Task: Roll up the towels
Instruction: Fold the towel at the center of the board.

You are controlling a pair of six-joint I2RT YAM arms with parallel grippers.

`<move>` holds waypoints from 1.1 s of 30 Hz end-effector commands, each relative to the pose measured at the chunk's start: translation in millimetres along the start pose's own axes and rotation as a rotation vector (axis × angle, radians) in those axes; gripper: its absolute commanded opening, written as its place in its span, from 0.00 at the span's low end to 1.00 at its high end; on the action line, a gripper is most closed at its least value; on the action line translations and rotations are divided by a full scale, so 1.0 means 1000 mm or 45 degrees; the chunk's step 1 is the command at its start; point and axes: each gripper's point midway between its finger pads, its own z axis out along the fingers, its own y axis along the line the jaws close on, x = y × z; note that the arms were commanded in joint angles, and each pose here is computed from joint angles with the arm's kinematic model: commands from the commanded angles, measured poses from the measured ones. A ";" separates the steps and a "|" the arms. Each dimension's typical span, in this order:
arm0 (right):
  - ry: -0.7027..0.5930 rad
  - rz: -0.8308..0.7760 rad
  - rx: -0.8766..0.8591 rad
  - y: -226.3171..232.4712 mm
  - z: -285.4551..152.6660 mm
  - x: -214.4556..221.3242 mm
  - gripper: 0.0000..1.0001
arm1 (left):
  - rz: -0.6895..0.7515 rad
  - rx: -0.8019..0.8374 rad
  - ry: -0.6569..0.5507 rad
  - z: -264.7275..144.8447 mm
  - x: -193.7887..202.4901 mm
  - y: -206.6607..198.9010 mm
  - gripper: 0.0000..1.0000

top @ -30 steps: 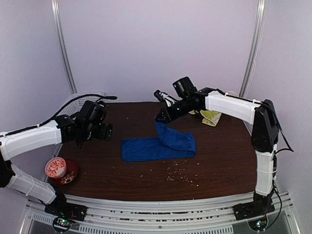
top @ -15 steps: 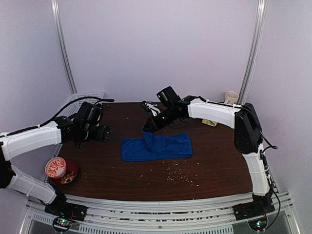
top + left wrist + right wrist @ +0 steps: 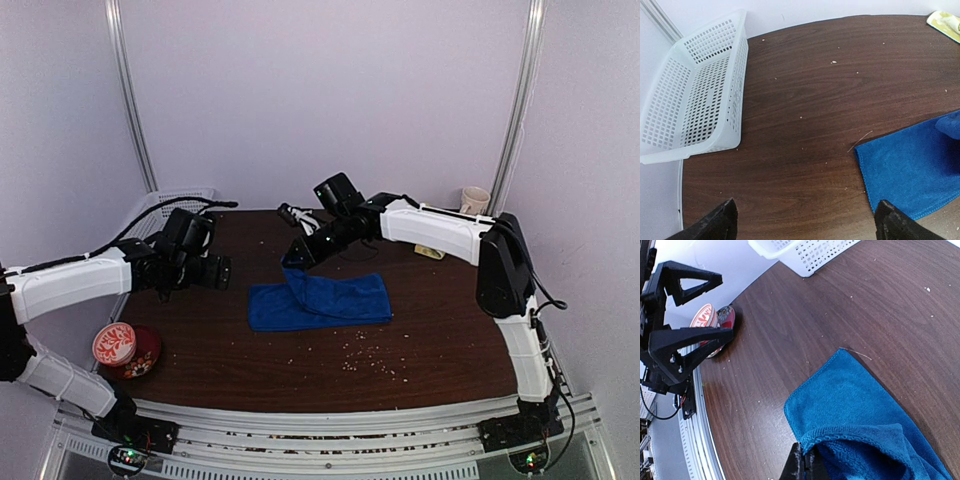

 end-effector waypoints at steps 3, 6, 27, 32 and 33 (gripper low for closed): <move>0.022 -0.074 -0.039 0.021 -0.021 0.004 0.00 | -0.056 0.046 -0.038 0.007 -0.008 -0.008 0.98; 0.050 -0.068 -0.044 0.019 -0.014 0.012 0.00 | -0.064 0.062 -0.037 0.009 -0.009 -0.012 0.98; 0.013 -0.127 -0.303 0.057 0.043 -0.003 0.53 | -0.194 0.032 -0.030 0.032 0.002 -0.006 0.98; -0.045 -0.250 -0.249 0.058 0.006 -0.026 0.62 | -0.206 0.049 -0.035 0.041 0.003 -0.007 0.98; -0.045 -0.290 -0.222 0.056 -0.002 -0.027 0.62 | -0.196 0.063 -0.036 0.044 0.002 -0.010 0.98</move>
